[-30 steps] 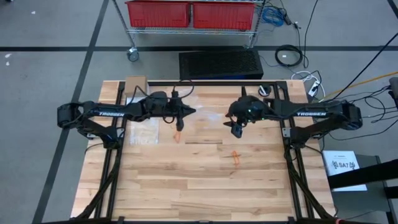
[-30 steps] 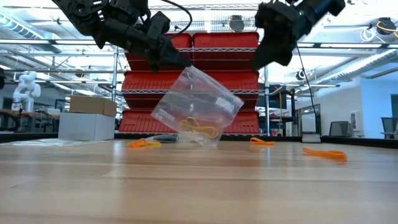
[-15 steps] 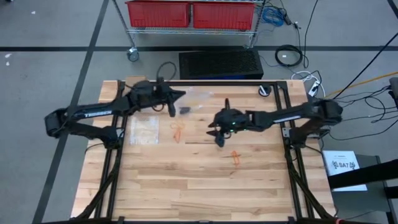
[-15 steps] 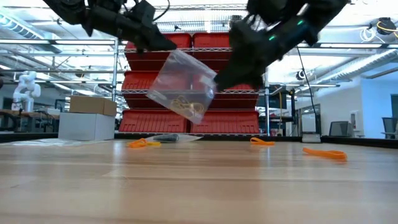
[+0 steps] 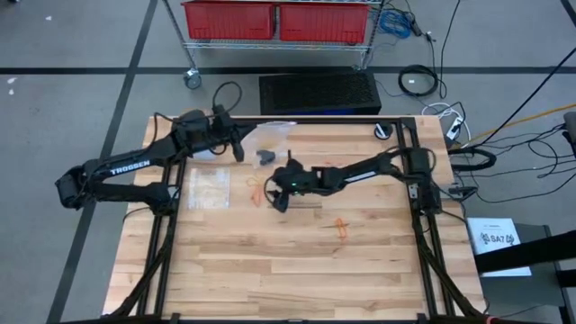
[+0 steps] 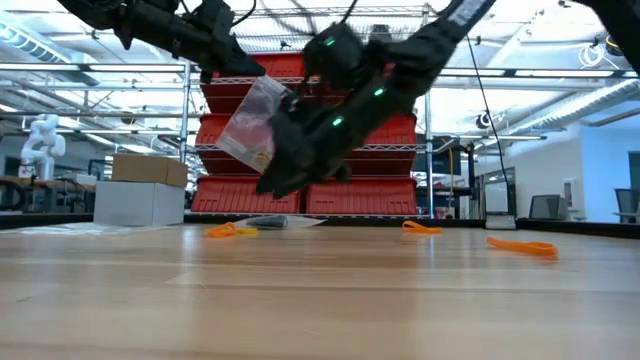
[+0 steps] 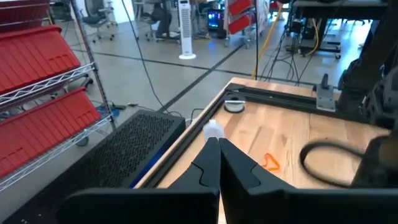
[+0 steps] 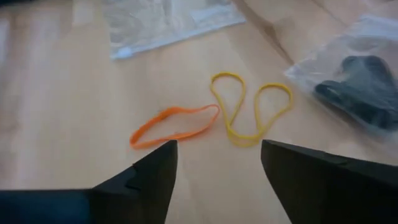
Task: Sort rubber bands
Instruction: Put the yellow rubber band into the transparent zip bag
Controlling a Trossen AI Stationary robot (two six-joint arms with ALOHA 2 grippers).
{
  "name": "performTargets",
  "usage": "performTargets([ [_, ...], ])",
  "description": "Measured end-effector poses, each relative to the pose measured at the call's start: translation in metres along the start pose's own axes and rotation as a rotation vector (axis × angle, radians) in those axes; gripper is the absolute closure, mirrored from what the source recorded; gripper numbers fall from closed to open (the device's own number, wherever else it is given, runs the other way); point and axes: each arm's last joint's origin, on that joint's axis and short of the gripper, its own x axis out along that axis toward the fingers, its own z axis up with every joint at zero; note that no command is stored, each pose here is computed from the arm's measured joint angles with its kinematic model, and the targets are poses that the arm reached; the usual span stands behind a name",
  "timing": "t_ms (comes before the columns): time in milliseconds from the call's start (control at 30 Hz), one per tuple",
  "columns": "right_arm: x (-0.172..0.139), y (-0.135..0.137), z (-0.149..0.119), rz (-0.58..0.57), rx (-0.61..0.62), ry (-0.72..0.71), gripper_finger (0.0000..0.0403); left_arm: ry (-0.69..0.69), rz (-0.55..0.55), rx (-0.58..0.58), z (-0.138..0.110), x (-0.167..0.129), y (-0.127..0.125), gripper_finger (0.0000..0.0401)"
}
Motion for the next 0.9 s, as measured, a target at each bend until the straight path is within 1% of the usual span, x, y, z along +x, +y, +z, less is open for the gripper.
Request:
performTargets([
  [133,0.023,-0.003,0.001,-0.025,-0.063,0.058,0.0166,0.009,-0.004,-0.001,-0.001,0.000,0.000,0.0401],
  [267,0.042,-0.008,-0.002,-0.080,-0.093,0.075,0.0170,0.010,-0.004,0.007,-0.001,0.000,0.000,0.0401],
  [400,0.054,-0.016,-0.002,-0.095,-0.079,0.075,0.0183,0.012,-0.005,0.007,-0.001,0.000,0.000,0.0401],
  [533,0.059,-0.025,-0.002,-0.078,-0.046,0.083,0.0203,0.017,-0.005,0.023,-0.002,0.000,0.000,0.0401],
  [600,0.060,-0.030,-0.003,-0.064,-0.040,0.100,0.0226,0.017,-0.005,0.023,-0.002,0.000,0.000,0.0401],
  [667,0.060,-0.033,-0.003,-0.058,-0.038,0.114,0.0264,0.017,-0.005,0.023,-0.002,0.000,0.000,0.0401],
  [800,0.061,-0.036,-0.004,-0.057,-0.058,0.123,0.0369,0.017,-0.005,0.023,-0.002,0.000,0.000,0.0401],
  [833,0.061,-0.036,-0.004,-0.057,-0.068,0.124,0.0385,0.016,-0.005,0.023,-0.002,0.000,0.000,0.0401],
  [900,0.061,-0.036,-0.005,-0.055,-0.071,0.133,0.0392,0.016,-0.005,0.023,-0.002,0.000,0.000,0.0401],
])
